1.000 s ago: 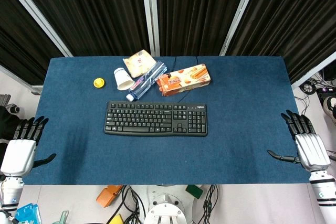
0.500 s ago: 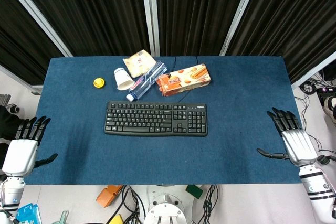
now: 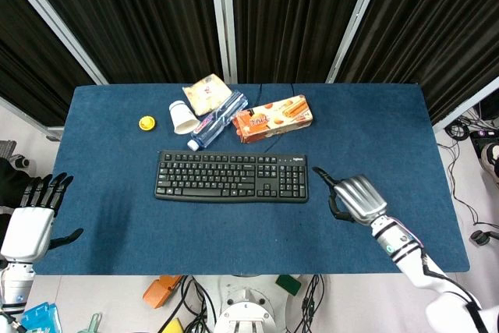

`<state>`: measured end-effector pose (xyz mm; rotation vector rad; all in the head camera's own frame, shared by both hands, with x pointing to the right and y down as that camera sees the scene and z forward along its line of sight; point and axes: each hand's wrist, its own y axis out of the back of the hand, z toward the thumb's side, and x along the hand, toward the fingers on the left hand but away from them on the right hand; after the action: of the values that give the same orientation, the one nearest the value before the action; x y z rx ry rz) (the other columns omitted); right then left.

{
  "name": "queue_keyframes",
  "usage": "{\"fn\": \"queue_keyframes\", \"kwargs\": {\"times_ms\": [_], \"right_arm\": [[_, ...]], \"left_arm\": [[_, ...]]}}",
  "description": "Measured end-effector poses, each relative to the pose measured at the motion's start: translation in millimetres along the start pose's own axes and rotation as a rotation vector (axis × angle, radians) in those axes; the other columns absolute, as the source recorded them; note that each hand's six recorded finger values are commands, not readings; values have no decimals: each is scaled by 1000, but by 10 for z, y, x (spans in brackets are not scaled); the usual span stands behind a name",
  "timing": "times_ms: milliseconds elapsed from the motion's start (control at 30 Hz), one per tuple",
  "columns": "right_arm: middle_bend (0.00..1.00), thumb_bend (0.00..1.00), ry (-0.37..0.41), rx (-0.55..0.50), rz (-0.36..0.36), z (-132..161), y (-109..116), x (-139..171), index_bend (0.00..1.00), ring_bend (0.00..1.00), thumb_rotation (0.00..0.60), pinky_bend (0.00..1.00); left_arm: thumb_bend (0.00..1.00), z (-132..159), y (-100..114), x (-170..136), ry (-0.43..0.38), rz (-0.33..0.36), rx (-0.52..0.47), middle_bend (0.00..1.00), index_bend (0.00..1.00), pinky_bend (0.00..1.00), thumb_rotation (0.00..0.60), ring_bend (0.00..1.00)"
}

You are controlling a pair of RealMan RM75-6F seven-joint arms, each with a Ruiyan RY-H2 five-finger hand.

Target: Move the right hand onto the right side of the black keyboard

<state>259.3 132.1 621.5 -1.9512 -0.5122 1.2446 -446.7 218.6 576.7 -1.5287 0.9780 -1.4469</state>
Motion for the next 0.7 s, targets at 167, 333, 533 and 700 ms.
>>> {"fn": "queue_keyframes", "kwargs": {"times_ms": [167,333,533,700], "right_arm": [[945,1000,32,15,58,261,-61,-404,295,1000,390,1000],[947,1000,19,25,110,386,-169,-721,306,1000,389,1000],[956,1000,-9,23,178,513,-323,-1079,307,1000,390,1000],[956,1000,-14,35,213,624,-402,-1284,303,1000,388,1000]], "left_arm": [[45,-41,-30,-25,7,-11,2,64,80,0,600,23],[45,-79,-65,-51,13,-21,5,63,80,0,600,23],[44,-117,-101,-60,22,-31,4,63,80,0,600,23],[45,-124,-106,-51,24,-30,3,64,80,0,600,23]]}}
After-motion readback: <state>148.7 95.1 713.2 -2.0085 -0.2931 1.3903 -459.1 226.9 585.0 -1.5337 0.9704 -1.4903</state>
